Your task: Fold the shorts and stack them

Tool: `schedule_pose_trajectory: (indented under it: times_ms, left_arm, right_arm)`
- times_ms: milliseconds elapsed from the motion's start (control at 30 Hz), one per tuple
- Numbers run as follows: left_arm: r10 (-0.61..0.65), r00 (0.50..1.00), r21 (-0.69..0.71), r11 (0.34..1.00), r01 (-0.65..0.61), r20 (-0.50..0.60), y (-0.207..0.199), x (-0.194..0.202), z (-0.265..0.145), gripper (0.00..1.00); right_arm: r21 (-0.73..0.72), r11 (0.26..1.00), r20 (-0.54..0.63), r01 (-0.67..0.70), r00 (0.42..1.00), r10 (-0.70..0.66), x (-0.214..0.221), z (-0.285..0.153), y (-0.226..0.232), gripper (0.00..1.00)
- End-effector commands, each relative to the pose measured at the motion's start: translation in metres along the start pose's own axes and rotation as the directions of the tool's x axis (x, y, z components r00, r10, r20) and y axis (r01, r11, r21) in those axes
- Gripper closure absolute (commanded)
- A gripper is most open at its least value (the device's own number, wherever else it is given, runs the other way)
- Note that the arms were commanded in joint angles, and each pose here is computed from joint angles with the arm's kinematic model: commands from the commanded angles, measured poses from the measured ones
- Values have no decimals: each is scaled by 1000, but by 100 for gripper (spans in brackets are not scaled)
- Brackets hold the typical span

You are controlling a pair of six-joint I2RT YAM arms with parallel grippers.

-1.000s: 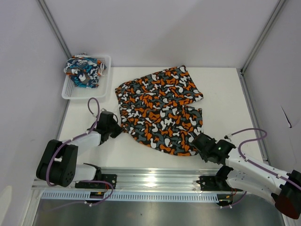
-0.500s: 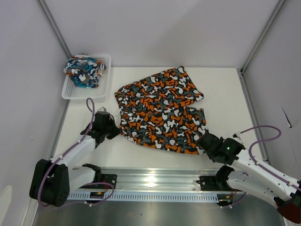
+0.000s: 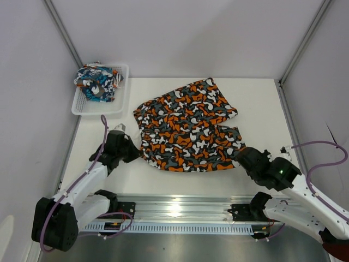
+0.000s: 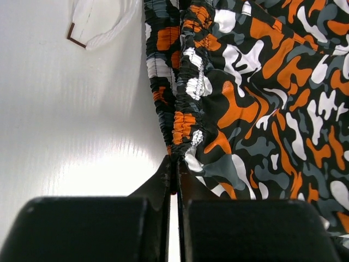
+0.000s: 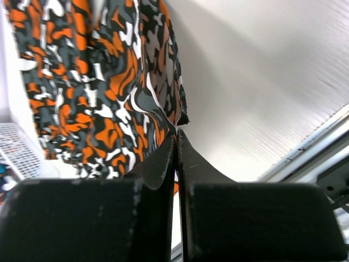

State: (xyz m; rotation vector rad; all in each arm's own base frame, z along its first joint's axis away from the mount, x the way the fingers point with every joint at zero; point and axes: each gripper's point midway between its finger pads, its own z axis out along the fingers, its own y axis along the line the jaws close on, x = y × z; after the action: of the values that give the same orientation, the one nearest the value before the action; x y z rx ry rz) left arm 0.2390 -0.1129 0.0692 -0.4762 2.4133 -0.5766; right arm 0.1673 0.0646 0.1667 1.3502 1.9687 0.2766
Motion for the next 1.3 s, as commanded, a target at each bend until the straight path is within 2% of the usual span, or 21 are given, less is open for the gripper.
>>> schedule_pose_trajectory:
  times_ms: [0,267,467,667,900,1067,1133,1267]
  left_arm:
    - [49,998,37,998,-48,-31,-10,5,-5,100]
    - [96,992,63,994,-91,-85,-22,28,-9,100]
    - [100,989,58,994,-94,-105,-30,20,-14,100]
    - [54,987,119,992,-36,-152,-47,15,-20,100]
    - [10,993,122,993,4,-116,-68,-25,-37,100]
    - [-41,998,97,994,46,-50,-71,-62,-46,100]
    - [-68,996,90,993,73,-53,-69,-69,-42,100]
    - [-93,994,101,990,98,-53,-72,-85,-33,100]
  right_arm:
    - [43,997,132,58,989,-63,-41,-10,-24,100]
    - [-28,998,148,52,988,-47,-52,-17,-17,100]
    - [-68,992,227,109,970,-91,-65,-28,20,100]
    - [-114,980,328,165,937,-119,-83,-42,64,100]
    - [-248,930,374,270,912,-166,-97,-49,133,100]
    - [-346,895,347,282,925,-157,-112,-35,180,100]
    - [-376,868,319,324,925,-207,-107,-26,196,100]
    - [-442,832,306,334,928,-211,-119,-13,234,100]
